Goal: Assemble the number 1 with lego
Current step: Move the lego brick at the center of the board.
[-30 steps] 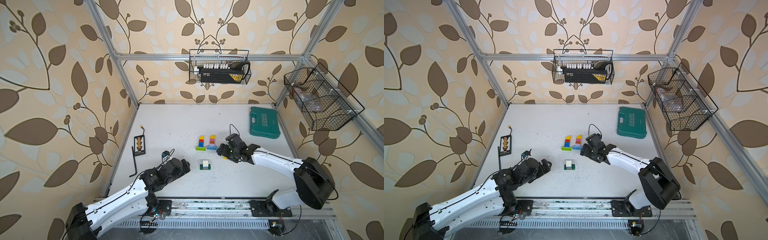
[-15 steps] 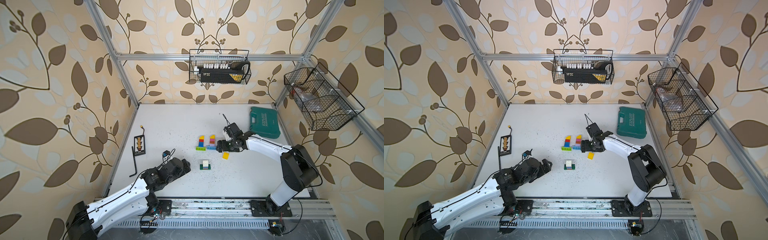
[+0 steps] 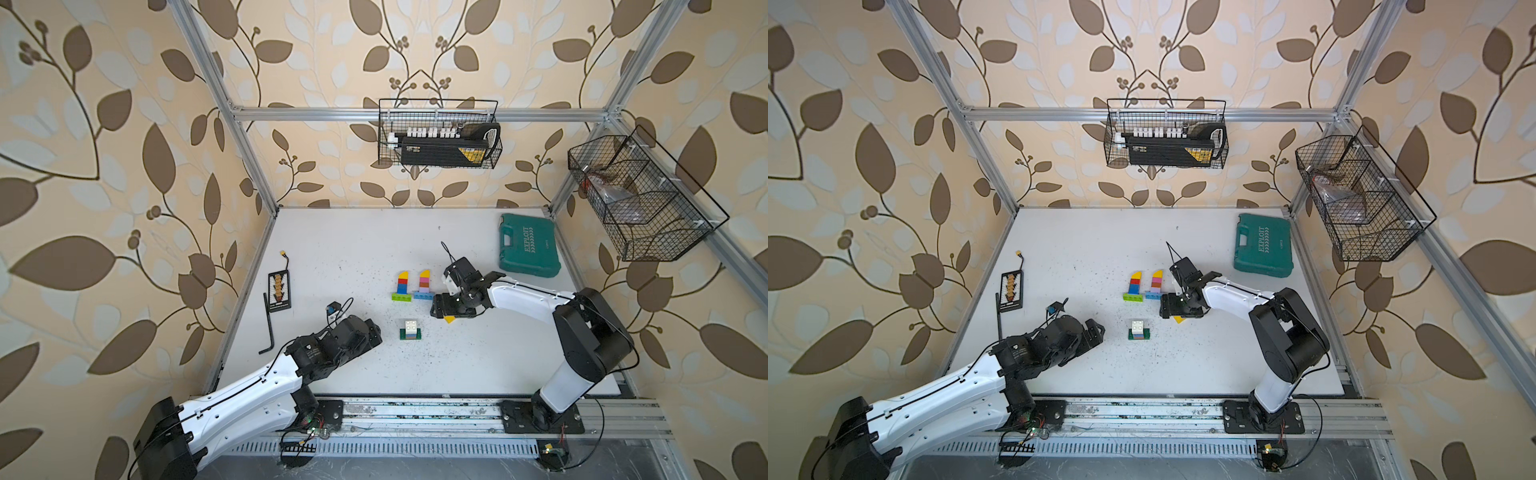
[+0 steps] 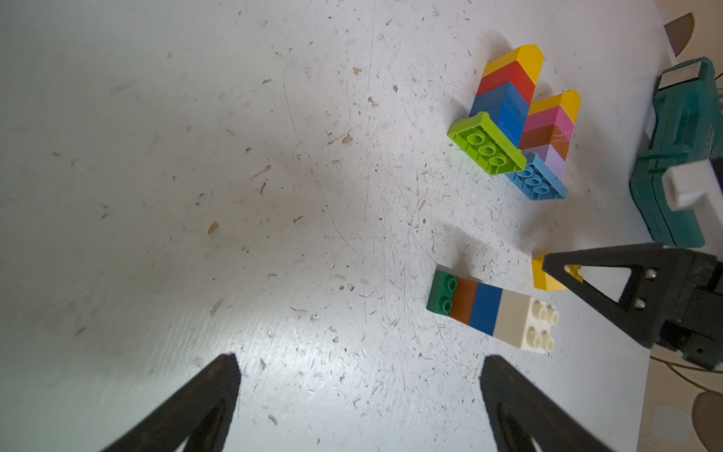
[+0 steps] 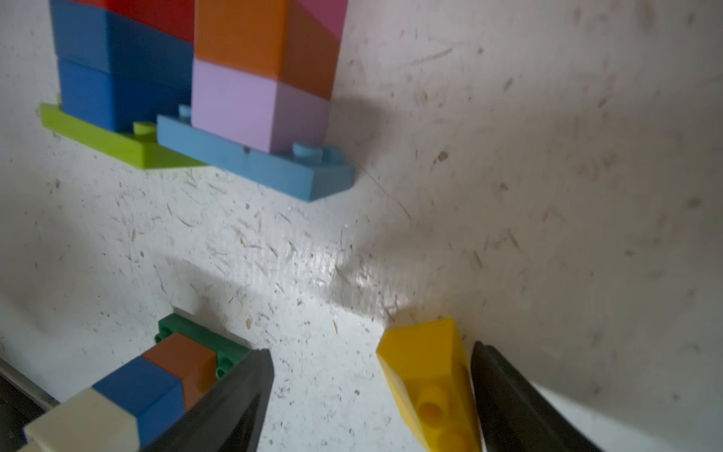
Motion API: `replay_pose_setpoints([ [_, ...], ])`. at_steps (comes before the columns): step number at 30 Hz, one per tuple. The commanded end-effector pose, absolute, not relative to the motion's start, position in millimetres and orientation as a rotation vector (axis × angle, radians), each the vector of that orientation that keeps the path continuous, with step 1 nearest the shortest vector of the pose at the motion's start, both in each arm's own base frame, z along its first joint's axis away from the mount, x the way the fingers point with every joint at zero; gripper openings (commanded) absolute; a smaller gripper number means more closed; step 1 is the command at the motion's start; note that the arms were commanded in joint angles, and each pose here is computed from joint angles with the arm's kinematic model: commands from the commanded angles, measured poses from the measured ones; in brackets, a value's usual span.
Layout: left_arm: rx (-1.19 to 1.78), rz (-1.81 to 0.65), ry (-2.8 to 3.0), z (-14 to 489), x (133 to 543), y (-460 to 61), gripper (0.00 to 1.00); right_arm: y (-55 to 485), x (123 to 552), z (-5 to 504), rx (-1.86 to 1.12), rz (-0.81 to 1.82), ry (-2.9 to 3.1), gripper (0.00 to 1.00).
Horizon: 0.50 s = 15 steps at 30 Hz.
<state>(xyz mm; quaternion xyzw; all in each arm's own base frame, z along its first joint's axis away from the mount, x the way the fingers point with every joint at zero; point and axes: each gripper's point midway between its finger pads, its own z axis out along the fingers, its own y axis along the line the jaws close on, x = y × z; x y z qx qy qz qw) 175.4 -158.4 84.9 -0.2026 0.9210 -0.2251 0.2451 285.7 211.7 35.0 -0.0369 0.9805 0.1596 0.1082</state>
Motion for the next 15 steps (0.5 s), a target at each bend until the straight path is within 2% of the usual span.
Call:
replay_pose_setpoints([
  [1, -0.551, -0.616, 2.474, 95, 182, -158, 0.99, 210, 279, 50, -0.024, 0.462, 2.843, 0.83],
  [6, -0.559, -0.621, 2.473, 95, 180, -157, 0.99, 205, 266, 56, 0.051, 0.449, 2.812, 0.83],
  [11, -0.575, -0.629, 2.479, 93, 177, -154, 0.99, 176, 269, 57, 0.13, 0.179, 2.86, 0.82],
  [15, -0.558, -0.657, 2.46, 95, 177, -155, 0.99, 174, 271, 56, 0.16, 0.119, 2.9, 0.82],
])
